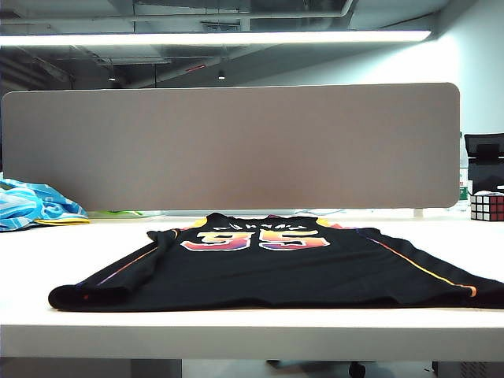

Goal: Fold the bottom side of the basketball jersey horizontally towards the center, about one-third of the way, and then fold the bottom of the basketball jersey up towards the top, creating a neat rectangle.

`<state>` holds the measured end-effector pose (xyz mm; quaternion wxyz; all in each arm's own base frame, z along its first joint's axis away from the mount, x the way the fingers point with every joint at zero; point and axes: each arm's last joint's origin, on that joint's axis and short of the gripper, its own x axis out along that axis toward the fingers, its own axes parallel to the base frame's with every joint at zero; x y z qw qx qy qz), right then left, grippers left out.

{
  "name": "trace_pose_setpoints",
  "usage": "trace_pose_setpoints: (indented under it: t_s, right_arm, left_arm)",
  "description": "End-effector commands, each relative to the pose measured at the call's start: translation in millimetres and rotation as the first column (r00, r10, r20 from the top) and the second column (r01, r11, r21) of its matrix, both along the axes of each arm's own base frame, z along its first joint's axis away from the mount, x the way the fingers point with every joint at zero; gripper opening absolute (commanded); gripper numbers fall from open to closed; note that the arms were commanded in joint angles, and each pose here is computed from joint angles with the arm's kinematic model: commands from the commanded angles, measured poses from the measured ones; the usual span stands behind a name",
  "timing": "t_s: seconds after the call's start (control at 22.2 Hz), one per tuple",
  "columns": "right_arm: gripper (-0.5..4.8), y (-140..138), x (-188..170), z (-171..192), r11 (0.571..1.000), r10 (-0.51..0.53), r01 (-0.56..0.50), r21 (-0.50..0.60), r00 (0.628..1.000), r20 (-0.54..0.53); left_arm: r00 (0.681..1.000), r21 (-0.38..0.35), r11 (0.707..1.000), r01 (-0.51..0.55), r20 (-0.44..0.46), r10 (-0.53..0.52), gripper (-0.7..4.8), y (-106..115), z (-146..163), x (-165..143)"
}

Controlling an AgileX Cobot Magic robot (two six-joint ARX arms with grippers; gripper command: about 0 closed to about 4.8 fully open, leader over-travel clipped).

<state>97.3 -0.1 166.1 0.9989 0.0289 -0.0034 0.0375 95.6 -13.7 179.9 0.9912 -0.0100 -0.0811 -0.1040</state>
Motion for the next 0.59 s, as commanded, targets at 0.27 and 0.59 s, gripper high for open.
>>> trace_pose_setpoints:
  t_s: [0.27,0.59]
  right_arm:
    - [-0.01,0.1,0.2,0.0,1.0,0.002,-0.002,-0.004,1.0,0.016]
    - [-0.02,2.5,-0.4,3.1,0.978,0.088,-0.09,0.187,0.996,0.021]
  left_arm:
    - [1.0,0.001,1.0,-0.004,0.015,0.004,-0.06,0.1,2.7,-0.5]
    - [0.999,-0.281,0.959,0.025,-0.017,-0.031,-0.06,0.8,5.3,-0.9]
